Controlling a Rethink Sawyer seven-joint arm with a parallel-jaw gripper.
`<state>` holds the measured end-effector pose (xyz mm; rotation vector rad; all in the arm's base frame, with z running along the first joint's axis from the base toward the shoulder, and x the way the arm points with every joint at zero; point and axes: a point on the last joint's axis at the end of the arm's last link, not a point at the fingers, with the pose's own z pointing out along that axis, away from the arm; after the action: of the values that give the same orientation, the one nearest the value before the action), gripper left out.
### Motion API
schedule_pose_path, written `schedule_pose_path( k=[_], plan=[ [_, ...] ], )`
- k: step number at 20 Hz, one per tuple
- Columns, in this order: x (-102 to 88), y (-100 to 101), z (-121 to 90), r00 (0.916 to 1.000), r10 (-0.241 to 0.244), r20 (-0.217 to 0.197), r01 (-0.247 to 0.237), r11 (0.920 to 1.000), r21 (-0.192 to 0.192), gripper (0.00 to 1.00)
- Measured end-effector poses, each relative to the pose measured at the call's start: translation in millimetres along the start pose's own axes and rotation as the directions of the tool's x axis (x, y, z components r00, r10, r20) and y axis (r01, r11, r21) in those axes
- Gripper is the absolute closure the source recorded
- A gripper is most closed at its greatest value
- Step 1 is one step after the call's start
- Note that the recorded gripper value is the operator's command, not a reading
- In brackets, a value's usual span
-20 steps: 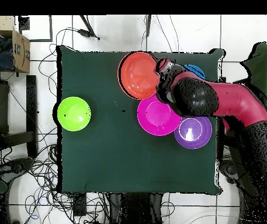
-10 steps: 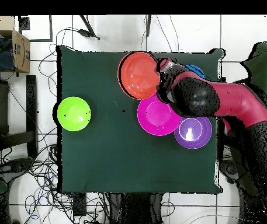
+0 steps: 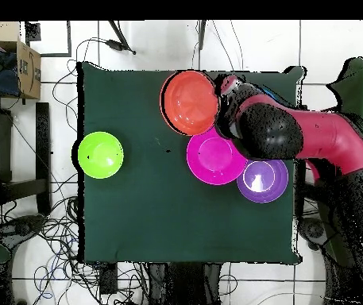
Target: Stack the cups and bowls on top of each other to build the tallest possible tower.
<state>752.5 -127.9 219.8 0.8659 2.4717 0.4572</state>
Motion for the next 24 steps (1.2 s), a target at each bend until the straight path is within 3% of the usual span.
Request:
schedule_pose_path(
  k=[9,24],
  plan=[
    [1.9,3,-9,0.9998,-0.017,0.008,0.017,0.9998,0.010,0.00],
    [40.0,-1,-7,0.9977,-0.047,-0.048,0.049,0.9980,0.041,0.00]
  ],
)
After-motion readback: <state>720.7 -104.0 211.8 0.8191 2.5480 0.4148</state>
